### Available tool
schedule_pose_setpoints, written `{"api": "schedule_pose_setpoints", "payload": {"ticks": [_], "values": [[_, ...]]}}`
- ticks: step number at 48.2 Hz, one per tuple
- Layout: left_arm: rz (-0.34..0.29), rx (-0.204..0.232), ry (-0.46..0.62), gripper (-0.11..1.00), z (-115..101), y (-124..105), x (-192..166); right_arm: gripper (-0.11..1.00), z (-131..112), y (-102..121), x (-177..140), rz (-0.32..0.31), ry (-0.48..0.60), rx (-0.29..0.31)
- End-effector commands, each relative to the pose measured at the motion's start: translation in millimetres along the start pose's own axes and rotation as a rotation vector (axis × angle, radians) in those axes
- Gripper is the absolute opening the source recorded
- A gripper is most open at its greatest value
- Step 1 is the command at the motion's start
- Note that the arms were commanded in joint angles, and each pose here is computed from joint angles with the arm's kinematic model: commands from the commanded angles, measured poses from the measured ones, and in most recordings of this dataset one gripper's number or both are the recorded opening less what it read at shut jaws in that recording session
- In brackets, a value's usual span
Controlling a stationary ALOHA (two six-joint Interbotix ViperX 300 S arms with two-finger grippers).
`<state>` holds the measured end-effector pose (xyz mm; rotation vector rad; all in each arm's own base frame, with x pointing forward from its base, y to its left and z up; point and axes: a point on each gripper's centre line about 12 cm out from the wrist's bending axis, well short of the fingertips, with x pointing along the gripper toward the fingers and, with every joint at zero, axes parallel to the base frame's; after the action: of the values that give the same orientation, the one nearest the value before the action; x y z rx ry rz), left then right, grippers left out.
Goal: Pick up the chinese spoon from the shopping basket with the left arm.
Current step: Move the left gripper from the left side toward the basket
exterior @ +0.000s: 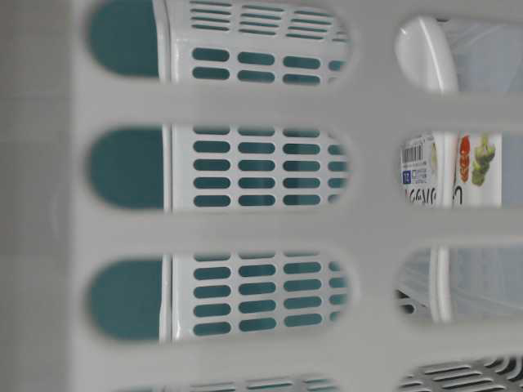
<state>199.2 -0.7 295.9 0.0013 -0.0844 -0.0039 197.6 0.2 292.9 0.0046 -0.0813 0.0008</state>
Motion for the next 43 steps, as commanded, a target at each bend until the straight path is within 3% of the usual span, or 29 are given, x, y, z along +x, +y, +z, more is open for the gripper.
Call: {"api": "schedule_pose_setpoints", "payload": {"ticks": [1,5,24,31,38,43], "values": [[-0.008,0.025,-0.006,0.06,15,-1,7,0.0,4,0,2,0.0,-0.009,0.014],[-0.002,0.027,0.045,0.0,17,0,15,0.0,0,0,2,0.0,0.009,0.014],[-0.047,0.03,0.3,0.0,53,-12,55,0.0,-2,0,0,0.0,0.044,0.021],[-0.058,0.033,0.419,0.0,53,-16,73,0.01,-3,0,0,0.0,0.046,0.038],[-0.058,0.027,0.52,0.0,48,-19,94,0.13,-2,0,0,-0.001,0.044,0.046],[-0.053,0.016,0.567,0.0,44,-20,109,0.31,-2,0,0,0.001,0.043,0.054]]}}
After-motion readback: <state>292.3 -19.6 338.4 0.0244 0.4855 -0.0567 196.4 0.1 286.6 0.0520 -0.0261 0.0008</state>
